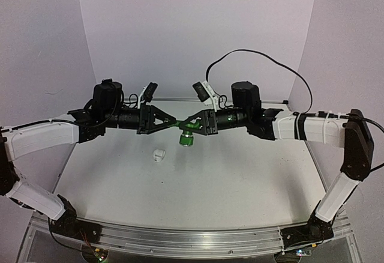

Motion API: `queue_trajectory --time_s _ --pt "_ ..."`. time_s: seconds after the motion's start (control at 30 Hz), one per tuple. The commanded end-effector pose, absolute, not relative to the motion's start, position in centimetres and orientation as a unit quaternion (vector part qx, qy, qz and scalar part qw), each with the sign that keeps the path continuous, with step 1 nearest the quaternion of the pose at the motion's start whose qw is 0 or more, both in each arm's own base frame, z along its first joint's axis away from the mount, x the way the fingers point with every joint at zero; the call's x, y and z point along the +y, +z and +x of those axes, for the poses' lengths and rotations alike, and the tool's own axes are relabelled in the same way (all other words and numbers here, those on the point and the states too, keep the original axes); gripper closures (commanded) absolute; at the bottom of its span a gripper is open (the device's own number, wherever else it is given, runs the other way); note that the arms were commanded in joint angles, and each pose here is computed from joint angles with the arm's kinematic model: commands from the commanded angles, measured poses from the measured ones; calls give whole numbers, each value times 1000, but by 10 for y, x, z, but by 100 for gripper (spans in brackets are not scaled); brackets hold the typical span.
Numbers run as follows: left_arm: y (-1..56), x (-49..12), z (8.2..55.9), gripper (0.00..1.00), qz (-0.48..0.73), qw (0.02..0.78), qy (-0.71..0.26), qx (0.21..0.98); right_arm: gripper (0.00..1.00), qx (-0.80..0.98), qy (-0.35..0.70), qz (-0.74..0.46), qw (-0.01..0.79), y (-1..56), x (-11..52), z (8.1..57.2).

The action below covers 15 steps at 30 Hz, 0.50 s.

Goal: Install the water faucets

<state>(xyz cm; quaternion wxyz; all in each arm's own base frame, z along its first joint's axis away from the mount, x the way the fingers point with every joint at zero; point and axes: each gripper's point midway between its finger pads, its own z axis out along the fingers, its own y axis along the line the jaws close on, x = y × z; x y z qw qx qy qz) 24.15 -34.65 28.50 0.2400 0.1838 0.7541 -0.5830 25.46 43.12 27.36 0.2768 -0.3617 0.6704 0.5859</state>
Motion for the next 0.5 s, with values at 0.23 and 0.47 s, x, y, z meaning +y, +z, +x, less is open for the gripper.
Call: queue_trajectory --time_s 0.23,0.47 --pt "338 -330 241 100 187 351 -590 703 3 655 584 -338 340 305 429 267" --pt "335 -332 243 100 189 348 -589 705 3 655 587 -319 352 311 428 273"
